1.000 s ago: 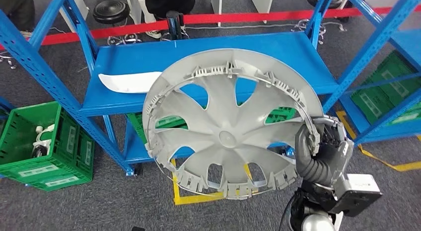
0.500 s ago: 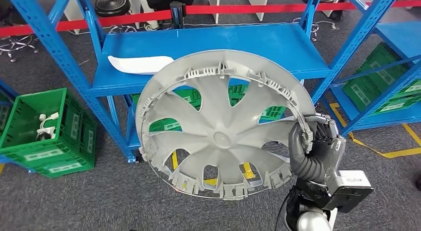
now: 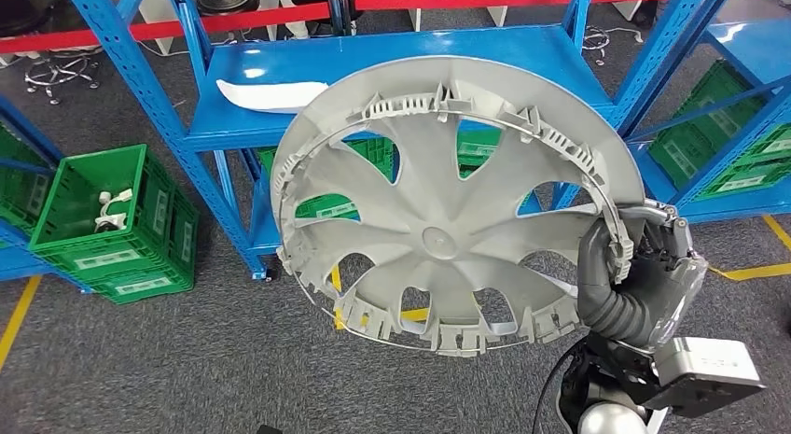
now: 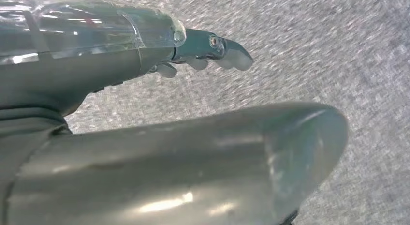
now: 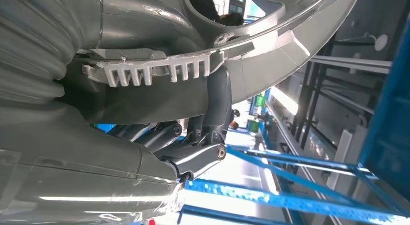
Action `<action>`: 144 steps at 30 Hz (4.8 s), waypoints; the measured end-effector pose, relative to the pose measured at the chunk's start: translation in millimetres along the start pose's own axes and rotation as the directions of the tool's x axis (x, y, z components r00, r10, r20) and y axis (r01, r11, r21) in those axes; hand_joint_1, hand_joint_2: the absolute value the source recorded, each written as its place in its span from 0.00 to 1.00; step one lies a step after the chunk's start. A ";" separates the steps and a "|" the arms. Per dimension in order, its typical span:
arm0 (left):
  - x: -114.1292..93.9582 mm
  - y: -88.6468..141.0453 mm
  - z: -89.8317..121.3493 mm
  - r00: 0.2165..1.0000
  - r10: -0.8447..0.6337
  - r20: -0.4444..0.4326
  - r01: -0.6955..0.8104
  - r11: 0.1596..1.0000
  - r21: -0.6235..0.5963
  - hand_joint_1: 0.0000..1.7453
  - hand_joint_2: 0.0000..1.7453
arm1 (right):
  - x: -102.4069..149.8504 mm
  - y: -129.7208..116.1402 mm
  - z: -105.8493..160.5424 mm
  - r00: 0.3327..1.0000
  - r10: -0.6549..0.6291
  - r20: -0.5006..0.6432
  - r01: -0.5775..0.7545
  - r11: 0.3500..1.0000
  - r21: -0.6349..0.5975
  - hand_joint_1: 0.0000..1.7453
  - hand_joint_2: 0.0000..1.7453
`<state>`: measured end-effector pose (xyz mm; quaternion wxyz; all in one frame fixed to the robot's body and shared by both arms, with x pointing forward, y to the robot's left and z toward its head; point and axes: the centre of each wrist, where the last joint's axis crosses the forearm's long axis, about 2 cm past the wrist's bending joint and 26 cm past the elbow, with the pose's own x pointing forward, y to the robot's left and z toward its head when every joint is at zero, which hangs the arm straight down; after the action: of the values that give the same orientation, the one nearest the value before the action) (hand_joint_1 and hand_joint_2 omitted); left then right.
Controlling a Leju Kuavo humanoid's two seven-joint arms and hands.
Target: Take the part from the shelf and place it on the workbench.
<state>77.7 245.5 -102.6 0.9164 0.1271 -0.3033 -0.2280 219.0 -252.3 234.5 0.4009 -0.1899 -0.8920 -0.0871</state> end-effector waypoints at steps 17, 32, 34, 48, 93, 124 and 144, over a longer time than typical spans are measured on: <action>1.3 -0.6 -0.2 1.000 -0.012 0.009 0.012 1.000 -0.004 0.00 0.00 | 3.3 -1.5 -1.5 1.000 -0.005 0.014 0.005 1.000 -0.007 0.93 1.00; -0.3 1.1 0.0 0.998 -0.055 0.017 0.054 0.998 0.025 0.00 0.00 | 6.4 -0.1 -9.5 0.998 -0.040 0.039 0.040 0.999 -0.022 0.93 1.00; -0.3 1.0 0.1 0.998 -0.058 0.018 0.057 0.998 0.024 0.00 0.00 | 6.4 0.0 -9.7 0.998 -0.043 0.039 0.044 0.999 -0.022 0.93 1.00; 0.7 4.1 -1.6 0.998 -0.064 0.021 0.064 0.998 0.029 0.00 0.00 | 7.0 0.8 -11.1 0.998 -0.048 0.043 0.049 0.999 -0.022 0.93 1.00; 0.7 -0.9 -0.4 0.992 -0.063 -0.112 0.054 0.995 -0.078 0.00 0.00 | 11.3 13.2 -3.5 1.000 -0.003 0.009 0.003 0.999 0.042 0.93 1.00; -6.0 10.4 -2.3 0.988 -0.098 -0.116 0.095 0.995 -0.028 0.00 0.00 | 10.3 32.1 -16.6 0.970 -0.241 -0.033 0.243 0.967 0.077 0.93 1.00; -9.5 16.9 -3.6 0.988 -0.106 -0.116 0.104 0.994 -0.019 0.00 0.00 | 10.5 38.2 -13.8 0.962 -0.271 -0.033 0.273 0.948 0.162 0.93 1.00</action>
<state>78.9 265.2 -103.9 0.9202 0.1501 -0.2405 -0.2701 237.7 -218.8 251.6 0.4039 -0.0309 -0.9117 -0.0685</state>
